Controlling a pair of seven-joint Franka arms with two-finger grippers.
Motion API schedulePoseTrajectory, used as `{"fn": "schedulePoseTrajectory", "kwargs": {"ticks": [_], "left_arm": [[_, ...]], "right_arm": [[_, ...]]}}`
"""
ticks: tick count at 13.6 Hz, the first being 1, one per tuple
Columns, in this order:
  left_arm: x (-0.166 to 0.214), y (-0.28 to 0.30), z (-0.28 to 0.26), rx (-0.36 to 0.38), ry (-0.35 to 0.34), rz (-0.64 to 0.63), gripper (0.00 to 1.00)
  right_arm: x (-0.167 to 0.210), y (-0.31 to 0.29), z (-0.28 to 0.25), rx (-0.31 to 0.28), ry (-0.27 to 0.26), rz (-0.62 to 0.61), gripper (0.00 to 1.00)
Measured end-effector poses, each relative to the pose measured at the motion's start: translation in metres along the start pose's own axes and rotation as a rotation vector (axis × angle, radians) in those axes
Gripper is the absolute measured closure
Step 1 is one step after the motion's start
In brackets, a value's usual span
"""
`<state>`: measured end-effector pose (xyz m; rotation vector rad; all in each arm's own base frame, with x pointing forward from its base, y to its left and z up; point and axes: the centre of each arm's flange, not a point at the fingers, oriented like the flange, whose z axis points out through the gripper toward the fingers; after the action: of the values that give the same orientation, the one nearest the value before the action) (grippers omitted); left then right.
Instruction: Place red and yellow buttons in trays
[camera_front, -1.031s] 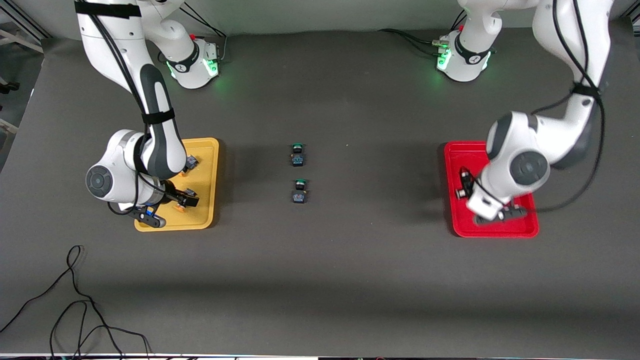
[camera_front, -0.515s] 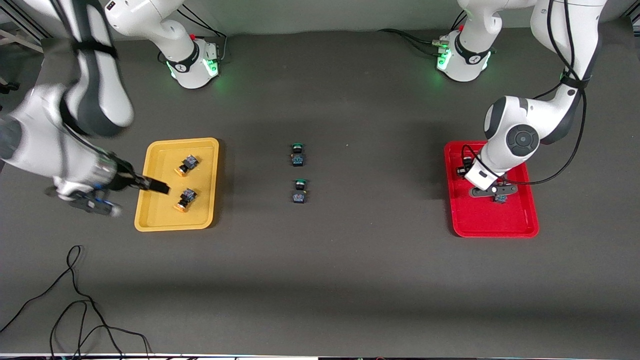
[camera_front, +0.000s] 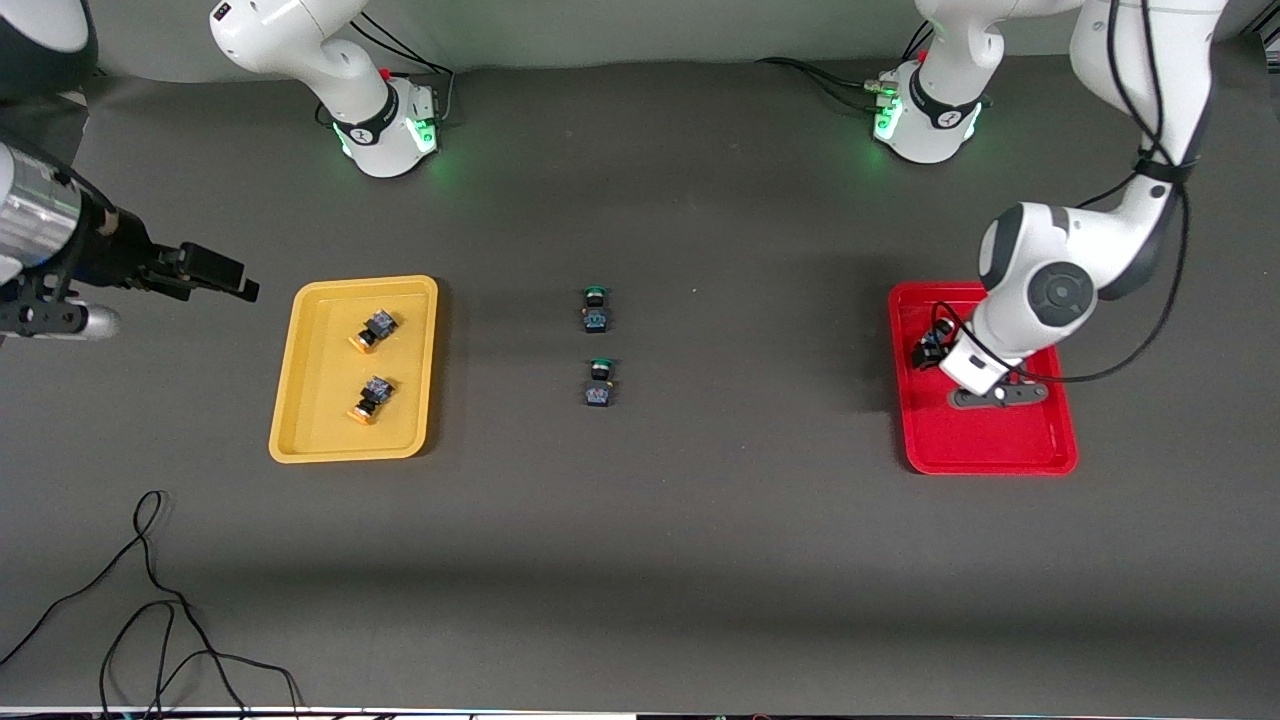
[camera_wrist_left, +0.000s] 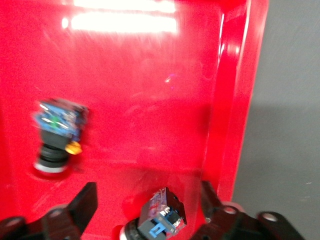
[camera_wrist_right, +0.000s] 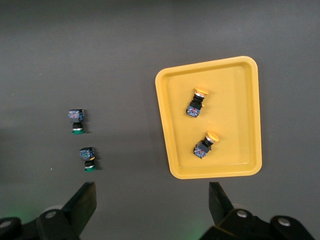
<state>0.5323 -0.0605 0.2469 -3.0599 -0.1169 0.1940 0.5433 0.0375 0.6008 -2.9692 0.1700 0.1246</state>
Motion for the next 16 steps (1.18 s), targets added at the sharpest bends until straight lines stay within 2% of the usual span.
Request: {"fn": "schedulePoseTrajectory", "kwargs": {"ticks": [3, 6, 9, 11, 16], "left_arm": [[0.043, -0.004, -0.121, 0.028, 0.003, -0.018, 0.0], [0.06, -0.013, -0.229, 0.024, 0.071, 0.005, 0.0], [0.067, -0.023, -0.27, 0.015, 0.139, 0.052, 0.0], [0.065, -0.025, -0.288, 0.016, 0.14, 0.077, 0.0], [0.051, -0.024, -0.316, 0.0, 0.153, 0.131, 0.0]], "right_arm": [[-0.017, -0.021, -0.014, -0.042, 0.028, -0.063, 0.0], [-0.032, -0.033, -0.023, -0.052, 0.047, -0.088, 0.0], [-0.042, -0.021, -0.036, -0.061, 0.075, -0.061, 0.0], [-0.046, -0.023, -0.037, -0.075, 0.081, -0.059, 0.0], [-0.042, -0.024, -0.021, -0.091, 0.05, -0.078, 0.0]]}}
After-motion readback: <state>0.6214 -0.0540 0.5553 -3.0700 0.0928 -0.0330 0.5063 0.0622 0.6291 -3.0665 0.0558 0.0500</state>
